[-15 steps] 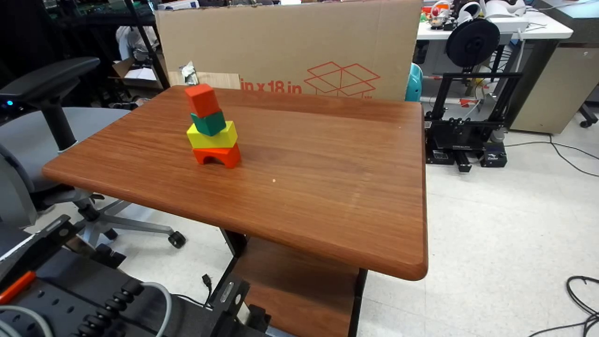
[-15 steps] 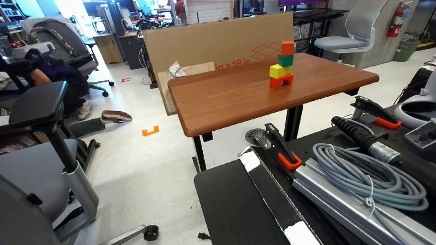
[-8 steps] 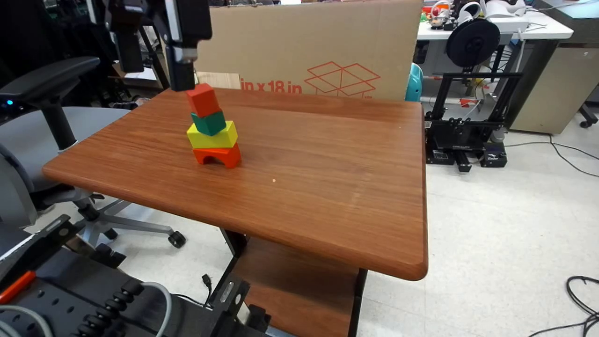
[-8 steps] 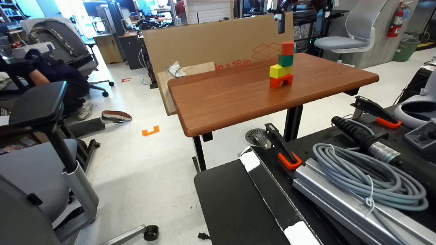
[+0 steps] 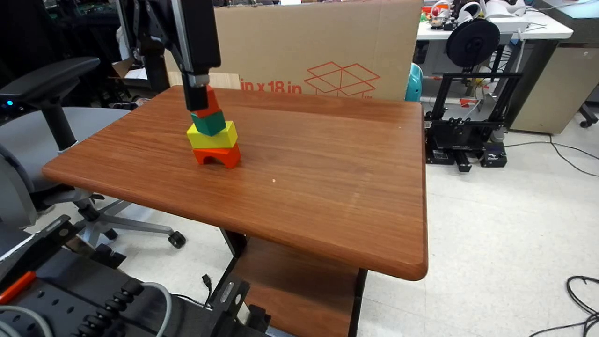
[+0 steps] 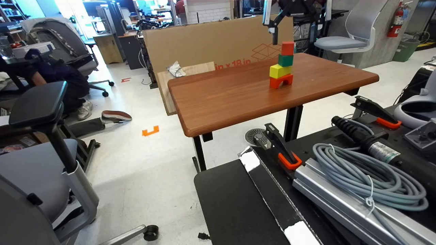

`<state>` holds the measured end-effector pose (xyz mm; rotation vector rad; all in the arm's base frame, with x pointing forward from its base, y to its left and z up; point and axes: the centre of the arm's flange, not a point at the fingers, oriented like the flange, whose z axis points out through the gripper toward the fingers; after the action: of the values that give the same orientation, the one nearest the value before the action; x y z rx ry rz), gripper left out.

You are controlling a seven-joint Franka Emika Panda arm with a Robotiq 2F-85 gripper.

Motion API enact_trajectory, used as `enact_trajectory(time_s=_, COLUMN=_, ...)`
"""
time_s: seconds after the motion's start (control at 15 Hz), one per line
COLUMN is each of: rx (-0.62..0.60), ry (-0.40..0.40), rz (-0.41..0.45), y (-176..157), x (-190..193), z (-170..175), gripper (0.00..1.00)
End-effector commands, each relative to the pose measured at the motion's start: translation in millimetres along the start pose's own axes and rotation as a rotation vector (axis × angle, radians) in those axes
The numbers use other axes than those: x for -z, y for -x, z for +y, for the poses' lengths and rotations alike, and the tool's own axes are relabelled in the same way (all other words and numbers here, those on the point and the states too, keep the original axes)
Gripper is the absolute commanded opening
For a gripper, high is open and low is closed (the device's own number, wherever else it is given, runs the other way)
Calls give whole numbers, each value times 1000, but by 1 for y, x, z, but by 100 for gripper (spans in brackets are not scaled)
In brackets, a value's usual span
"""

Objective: Pick the orange block and put it on the table

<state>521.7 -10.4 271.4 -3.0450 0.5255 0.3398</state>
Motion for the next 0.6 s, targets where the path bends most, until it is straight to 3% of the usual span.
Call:
enact_trajectory(time_s=0.0, rx=-29, ry=3, rz=66, y=-7, x=-8, z=-12, gripper=100)
enact_trajectory(time_s=0.2, rx=-34, ry=15, rz=104, y=-10, x=-12, z=-19, gripper=100)
enact_trajectory(time_s=0.27, rx=-33, ry=24, rz=112, y=-10, x=-13, z=-20, gripper=75)
enact_trajectory(time_s=0.33, rx=-31, ry=32, rz=120, y=-10, x=-14, z=-21, gripper=74)
enact_trajectory(time_s=0.53, rx=-31, ry=52, rz=136, y=-10, x=-14, z=-23, gripper=49)
